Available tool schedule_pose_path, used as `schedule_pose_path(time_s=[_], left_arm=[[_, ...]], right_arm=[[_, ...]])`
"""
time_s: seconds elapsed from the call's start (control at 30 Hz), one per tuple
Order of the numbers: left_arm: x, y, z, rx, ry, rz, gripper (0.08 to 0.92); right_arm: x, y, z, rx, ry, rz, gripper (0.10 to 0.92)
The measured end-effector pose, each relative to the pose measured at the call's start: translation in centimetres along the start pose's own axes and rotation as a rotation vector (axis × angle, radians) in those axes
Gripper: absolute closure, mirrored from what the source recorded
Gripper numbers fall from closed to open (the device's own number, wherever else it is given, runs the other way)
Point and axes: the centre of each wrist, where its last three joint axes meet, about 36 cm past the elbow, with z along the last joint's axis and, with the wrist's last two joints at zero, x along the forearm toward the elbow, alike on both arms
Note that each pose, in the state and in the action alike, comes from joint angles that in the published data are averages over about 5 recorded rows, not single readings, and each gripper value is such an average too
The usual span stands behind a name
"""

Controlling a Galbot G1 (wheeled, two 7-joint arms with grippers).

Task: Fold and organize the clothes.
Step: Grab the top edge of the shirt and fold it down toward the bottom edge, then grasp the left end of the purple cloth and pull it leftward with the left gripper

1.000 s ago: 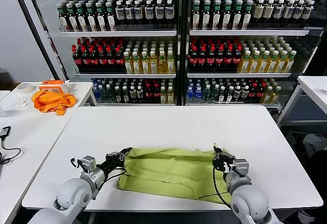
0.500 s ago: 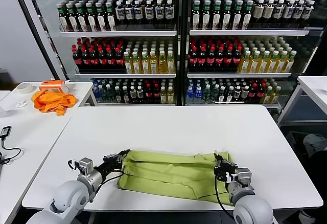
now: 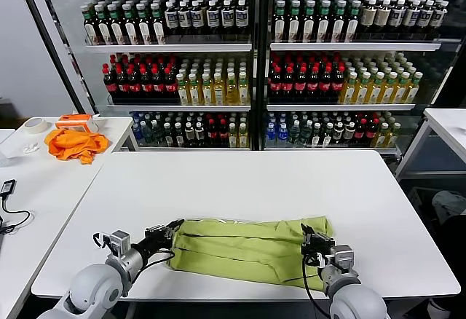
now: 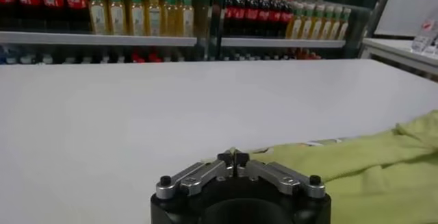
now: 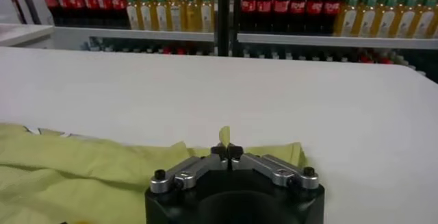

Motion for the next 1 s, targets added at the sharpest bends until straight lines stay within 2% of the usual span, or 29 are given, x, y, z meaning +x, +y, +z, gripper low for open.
schedule_pose_path(time_s=[0.2, 0.3, 0.53, 0.73, 1.0], left_arm=[[0.0, -0.2, 0.2, -0.029, 0.028, -0.039, 0.901], [0.0, -0.3, 0.1, -0.041, 0.028, -0.063, 0.844], [0.5, -0.8, -0.4, -0.037, 0.005, -0.110, 0.628], [1.0, -2.8, -0.7, 0.003, -0.016, -0.137, 0.464], [1.1, -5.3, 0.6, 0.066, -0.003, -0.198, 0.243]], right_arm=[[0.5, -0.1, 0.3, 0.020, 0.011, 0.012, 0.896], [0.9, -0.2, 0.3, 0.029, 0.017, 0.022, 0.826], [2.7, -0.4, -0.1, 0.044, 0.014, 0.043, 0.626], [4.7, -0.6, -0.7, 0.038, -0.003, 0.052, 0.453], [6.5, -0.3, -1.0, 0.025, -0.010, 0.043, 0.233]])
